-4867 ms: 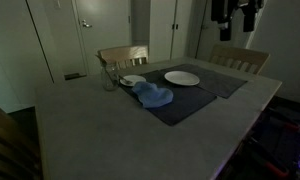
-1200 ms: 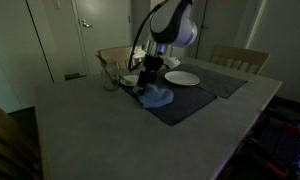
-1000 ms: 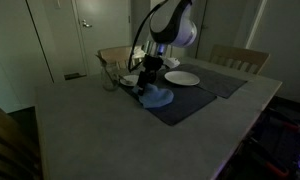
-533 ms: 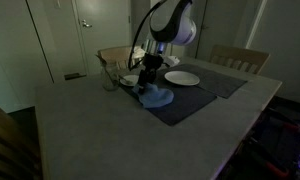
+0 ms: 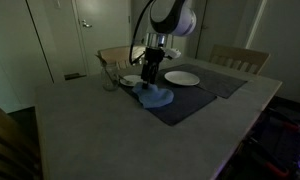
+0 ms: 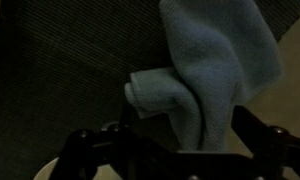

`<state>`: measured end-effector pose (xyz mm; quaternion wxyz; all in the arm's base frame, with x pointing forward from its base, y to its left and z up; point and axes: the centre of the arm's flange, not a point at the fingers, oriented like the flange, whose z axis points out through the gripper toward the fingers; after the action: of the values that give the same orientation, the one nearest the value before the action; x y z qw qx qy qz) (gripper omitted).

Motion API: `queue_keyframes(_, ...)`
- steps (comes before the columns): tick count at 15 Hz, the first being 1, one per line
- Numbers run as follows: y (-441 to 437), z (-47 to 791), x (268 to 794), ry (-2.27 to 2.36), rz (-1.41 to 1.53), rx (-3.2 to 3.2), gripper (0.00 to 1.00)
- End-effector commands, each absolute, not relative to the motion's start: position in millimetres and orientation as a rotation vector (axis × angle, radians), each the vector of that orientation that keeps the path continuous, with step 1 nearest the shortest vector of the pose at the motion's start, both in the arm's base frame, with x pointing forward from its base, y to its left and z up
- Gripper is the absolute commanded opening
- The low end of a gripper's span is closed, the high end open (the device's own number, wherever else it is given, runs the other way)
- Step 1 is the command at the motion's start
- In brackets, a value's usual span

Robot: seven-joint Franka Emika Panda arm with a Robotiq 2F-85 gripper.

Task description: Wipe the plate with the blue cloth

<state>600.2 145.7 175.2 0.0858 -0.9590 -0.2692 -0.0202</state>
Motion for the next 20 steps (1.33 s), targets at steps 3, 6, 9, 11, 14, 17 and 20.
queue_keyframes(3,158.5,171.4,578.7,-0.840,0.066,-2.846,1.00)
queue_keyframes(6,162.8,167.9,576.0,-0.847,0.095,-2.846,1.00)
queue_keyframes(9,163.0,167.8,576.1,-0.843,0.102,-2.854,0.74)
queue_keyframes(11,161.5,167.9,575.7,-0.840,0.100,-2.855,0.70)
queue_keyframes(14,157.8,166.9,574.9,-0.833,0.104,-2.859,0.47)
queue_keyframes(17,154.6,167.1,576.4,-0.825,0.109,-2.869,0.27)
queue_keyframes(20,151.0,172.4,580.9,-0.808,0.146,-2.893,0.06)
